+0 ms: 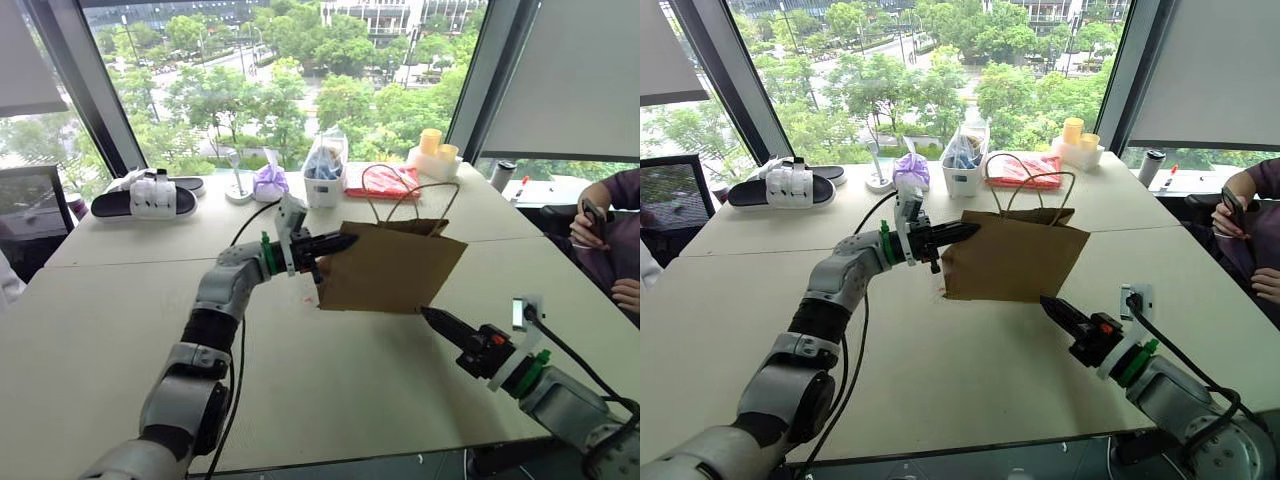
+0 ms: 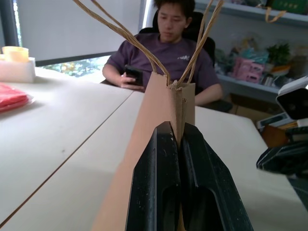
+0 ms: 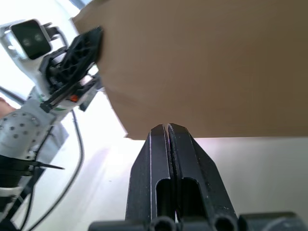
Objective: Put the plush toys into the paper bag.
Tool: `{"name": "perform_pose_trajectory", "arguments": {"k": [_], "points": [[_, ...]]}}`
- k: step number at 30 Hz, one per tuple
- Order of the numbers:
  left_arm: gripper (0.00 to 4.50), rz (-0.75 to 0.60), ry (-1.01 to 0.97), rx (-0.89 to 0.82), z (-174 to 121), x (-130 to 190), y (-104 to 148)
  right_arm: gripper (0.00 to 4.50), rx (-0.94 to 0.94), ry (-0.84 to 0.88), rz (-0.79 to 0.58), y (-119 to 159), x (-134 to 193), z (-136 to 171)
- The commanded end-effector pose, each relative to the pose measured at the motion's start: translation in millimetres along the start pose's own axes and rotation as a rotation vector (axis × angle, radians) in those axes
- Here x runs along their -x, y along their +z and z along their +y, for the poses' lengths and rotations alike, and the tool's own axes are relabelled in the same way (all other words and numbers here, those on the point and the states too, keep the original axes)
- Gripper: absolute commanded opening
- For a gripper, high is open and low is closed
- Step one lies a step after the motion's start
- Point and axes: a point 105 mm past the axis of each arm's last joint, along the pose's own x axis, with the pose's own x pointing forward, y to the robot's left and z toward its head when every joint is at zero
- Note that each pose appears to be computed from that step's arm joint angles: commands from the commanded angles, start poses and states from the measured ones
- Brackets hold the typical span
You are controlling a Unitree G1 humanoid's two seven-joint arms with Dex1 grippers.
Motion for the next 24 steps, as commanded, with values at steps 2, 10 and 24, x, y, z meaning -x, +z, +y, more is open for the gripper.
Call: {"name": "perform_pose_trajectory", "arguments": {"k": [2, 10, 24], "points": [[0.10, 0.073, 0.041, -0.089, 24.6, 24.6, 5.1, 0.00, 0.016, 0.023, -0.045, 11.1, -1.0, 3.5], [0.64, 0.148, 0.060, -0.156, 38.5, 29.9, -3.5, 0.00, -0.004, 0.039, -0.041, 5.8, -12.5, 6.4], [3.88, 0.154, 0.213, -0.083, 30.3, 120.0, 10.0, 0.00, 0.095, 0.119, 0.097, -1.0, -2.5, 23.9]]}}
